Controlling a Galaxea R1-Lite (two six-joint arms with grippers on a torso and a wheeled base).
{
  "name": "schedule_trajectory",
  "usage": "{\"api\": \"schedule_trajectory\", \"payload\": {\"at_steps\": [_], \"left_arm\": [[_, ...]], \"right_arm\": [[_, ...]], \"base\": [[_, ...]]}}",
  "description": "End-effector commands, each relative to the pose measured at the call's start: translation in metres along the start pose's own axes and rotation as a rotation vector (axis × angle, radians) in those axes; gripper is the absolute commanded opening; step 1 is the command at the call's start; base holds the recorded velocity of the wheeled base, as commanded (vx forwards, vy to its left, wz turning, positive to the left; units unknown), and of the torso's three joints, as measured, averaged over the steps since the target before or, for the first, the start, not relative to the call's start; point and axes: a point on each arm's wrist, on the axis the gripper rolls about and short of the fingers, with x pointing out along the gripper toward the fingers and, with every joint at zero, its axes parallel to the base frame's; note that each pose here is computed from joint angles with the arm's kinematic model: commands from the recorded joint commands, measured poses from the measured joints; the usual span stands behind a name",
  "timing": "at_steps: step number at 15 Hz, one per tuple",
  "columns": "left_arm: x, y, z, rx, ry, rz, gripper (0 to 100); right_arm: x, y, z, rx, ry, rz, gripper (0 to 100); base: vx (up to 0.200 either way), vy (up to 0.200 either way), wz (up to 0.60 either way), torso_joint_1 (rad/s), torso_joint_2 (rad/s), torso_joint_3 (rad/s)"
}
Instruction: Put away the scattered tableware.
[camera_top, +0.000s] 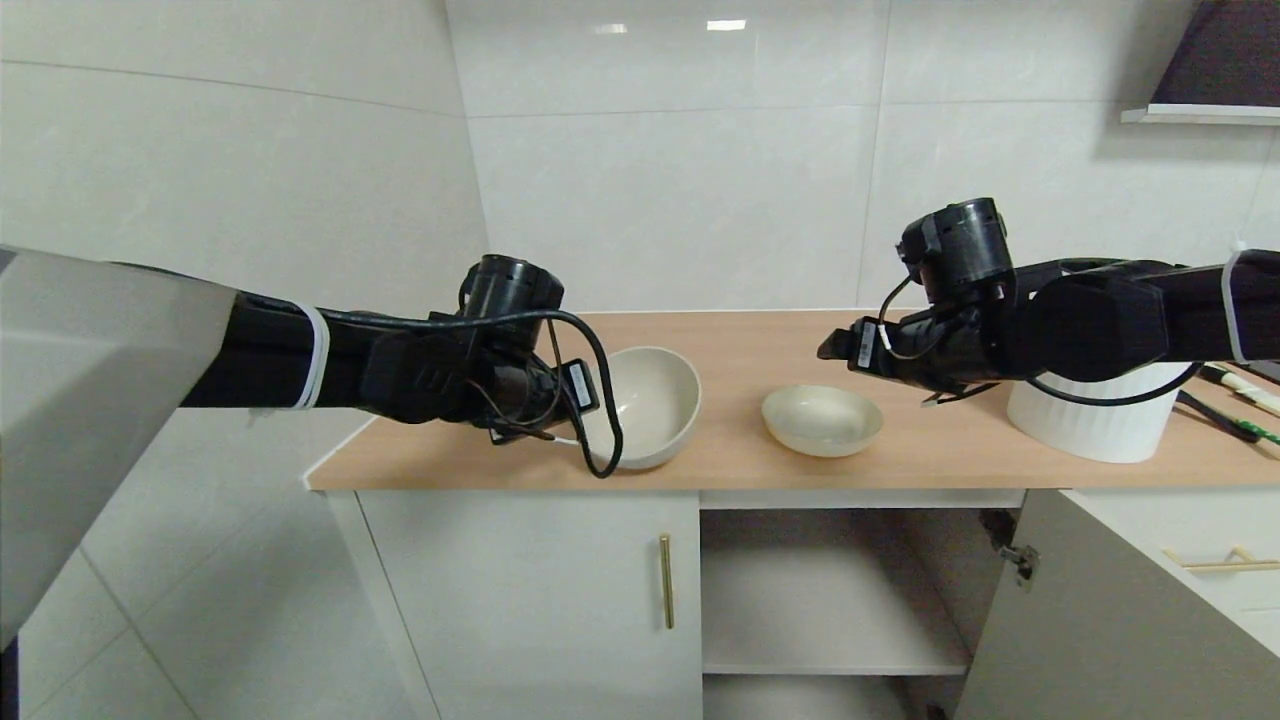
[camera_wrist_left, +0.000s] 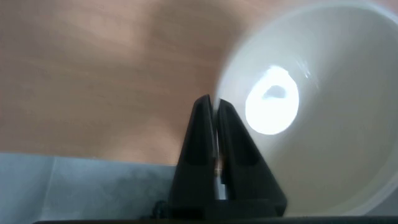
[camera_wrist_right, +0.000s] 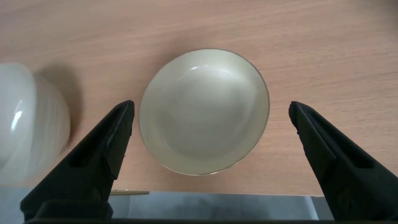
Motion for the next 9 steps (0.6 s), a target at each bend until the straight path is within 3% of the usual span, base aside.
{"api": "schedule_trajectory", "payload": {"at_steps": [1, 4, 7, 9], "left_arm": [[-0.008, -0.002, 0.005, -0.012, -0.020, -0.014, 0], [-0.011, -0.002, 0.006, -0.015, -0.025, -0.018, 0], [-0.018, -0.003, 0.008, -0.014, -0.033, -0.025, 0], [-0.022, -0.003, 0.009, -0.014, -0.038, -0.028, 0]], "right_arm": [[0.000, 0.000, 0.000, -0.004, 0.001, 0.000, 100], [0.014, 0.000, -0.006, -0.023, 0.024, -0.035, 100], [0.051, -0.005, -0.020, -0.060, 0.076, -0.203, 100], [0.067, -0.008, -0.030, -0.070, 0.102, -0.230, 100]], "base": [[0.000, 0.000, 0.00, 0.000, 0.00, 0.000], [0.000, 0.000, 0.00, 0.000, 0.00, 0.000], [0.000, 0.000, 0.00, 0.000, 0.00, 0.000], [0.000, 0.000, 0.00, 0.000, 0.00, 0.000]]}}
